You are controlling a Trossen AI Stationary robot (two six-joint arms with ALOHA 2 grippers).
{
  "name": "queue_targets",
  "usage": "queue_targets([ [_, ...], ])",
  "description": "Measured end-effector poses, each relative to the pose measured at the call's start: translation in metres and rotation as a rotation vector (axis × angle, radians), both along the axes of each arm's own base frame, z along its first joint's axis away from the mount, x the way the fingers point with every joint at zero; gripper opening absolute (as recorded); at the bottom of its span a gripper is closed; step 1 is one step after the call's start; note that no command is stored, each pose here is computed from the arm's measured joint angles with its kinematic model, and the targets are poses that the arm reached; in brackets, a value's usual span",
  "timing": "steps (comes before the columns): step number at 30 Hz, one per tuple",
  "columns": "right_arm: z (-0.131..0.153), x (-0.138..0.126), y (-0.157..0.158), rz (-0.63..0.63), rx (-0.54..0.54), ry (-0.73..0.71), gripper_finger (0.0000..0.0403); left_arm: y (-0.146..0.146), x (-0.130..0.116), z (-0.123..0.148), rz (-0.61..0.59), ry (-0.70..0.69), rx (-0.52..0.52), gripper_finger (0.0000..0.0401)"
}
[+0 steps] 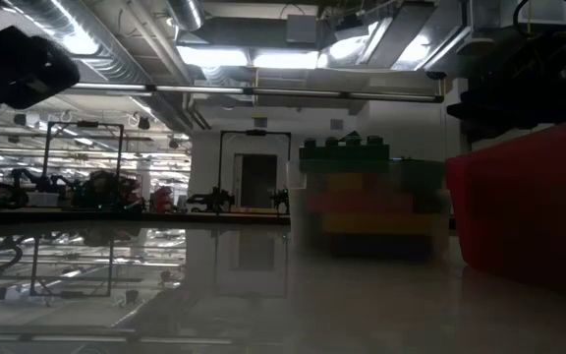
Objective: Sort blocks by size
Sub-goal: Put the orange rectangular game piece into the transparent bin
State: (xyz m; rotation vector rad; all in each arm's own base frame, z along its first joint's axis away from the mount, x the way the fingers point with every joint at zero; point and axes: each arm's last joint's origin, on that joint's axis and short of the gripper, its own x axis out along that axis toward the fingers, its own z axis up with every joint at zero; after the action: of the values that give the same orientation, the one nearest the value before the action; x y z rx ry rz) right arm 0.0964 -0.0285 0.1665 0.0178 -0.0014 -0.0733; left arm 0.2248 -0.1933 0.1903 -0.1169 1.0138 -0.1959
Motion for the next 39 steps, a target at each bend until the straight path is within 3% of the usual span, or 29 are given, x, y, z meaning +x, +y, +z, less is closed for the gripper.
queue_targets([
  [18, 0.000, 0.000, 0.000, -0.001, 0.000, 0.000, 0.0214, -0.016, 0.001, -0.044, 0.018, 0.108, 0.076, 0.0197],
  [23, 0.000, 0.000, 0.000, 0.000, 0.000, 0.000, 0.0214, -0.013, 0.006, -0.048, 0.039, 0.111, 0.091, 0.0138],
  [27, 0.000, 0.000, 0.000, 0.000, 0.000, 0.000, 0.0214, -0.003, 0.015, -0.047, 0.064, 0.077, 0.110, 0.0072],
  [34, 0.000, 0.000, 0.000, -0.001, 0.000, 0.000, 0.0214, 0.021, 0.045, -0.041, 0.091, -0.030, 0.098, 0.0072],
  [39, 0.000, 0.000, 0.000, -0.001, 0.000, 0.000, 0.0214, 0.040, 0.071, -0.023, 0.076, -0.113, 0.129, 0.0072],
])
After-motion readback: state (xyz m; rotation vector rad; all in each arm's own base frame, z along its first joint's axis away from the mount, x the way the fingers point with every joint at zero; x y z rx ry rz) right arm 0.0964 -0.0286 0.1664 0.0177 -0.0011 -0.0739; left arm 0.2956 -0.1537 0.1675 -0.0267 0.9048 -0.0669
